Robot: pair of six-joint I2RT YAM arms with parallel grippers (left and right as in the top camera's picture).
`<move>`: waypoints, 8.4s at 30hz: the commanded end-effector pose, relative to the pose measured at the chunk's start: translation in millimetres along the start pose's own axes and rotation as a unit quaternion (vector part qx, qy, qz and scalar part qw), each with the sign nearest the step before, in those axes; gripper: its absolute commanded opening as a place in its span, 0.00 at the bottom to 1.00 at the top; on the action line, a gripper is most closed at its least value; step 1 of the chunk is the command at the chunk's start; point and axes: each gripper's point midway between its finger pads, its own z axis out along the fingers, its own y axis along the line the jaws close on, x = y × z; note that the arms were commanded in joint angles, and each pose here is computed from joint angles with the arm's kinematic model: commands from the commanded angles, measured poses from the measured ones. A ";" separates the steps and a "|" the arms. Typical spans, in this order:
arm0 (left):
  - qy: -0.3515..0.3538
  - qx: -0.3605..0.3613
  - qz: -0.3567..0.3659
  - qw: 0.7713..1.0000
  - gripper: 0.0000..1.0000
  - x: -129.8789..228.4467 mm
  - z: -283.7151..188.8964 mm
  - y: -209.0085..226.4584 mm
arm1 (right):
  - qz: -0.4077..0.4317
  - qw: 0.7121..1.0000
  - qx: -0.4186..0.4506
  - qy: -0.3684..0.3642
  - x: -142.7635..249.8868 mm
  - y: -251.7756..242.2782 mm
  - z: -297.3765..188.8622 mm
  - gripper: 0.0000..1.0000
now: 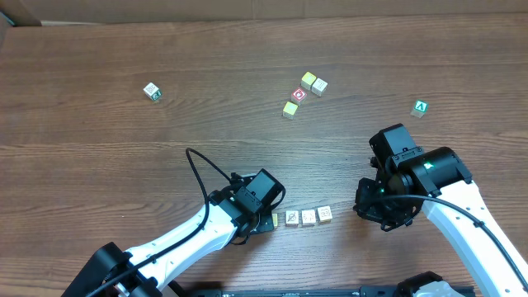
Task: Flip 4 blocks
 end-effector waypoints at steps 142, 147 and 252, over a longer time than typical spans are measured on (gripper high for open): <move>0.050 0.067 0.038 0.996 0.04 13.3 15.1 -29.7 | -0.121 0.991 -0.052 0.025 -19.5 27.3 123.5 0.04; 0.050 0.067 0.040 0.996 0.04 13.2 15.0 -29.9 | -0.116 0.992 -0.050 0.024 -20.0 26.7 123.6 0.04; -0.010 0.017 0.239 0.971 0.04 -14.4 15.6 -10.2 | -0.073 0.995 -0.046 0.056 10.8 47.0 129.7 0.04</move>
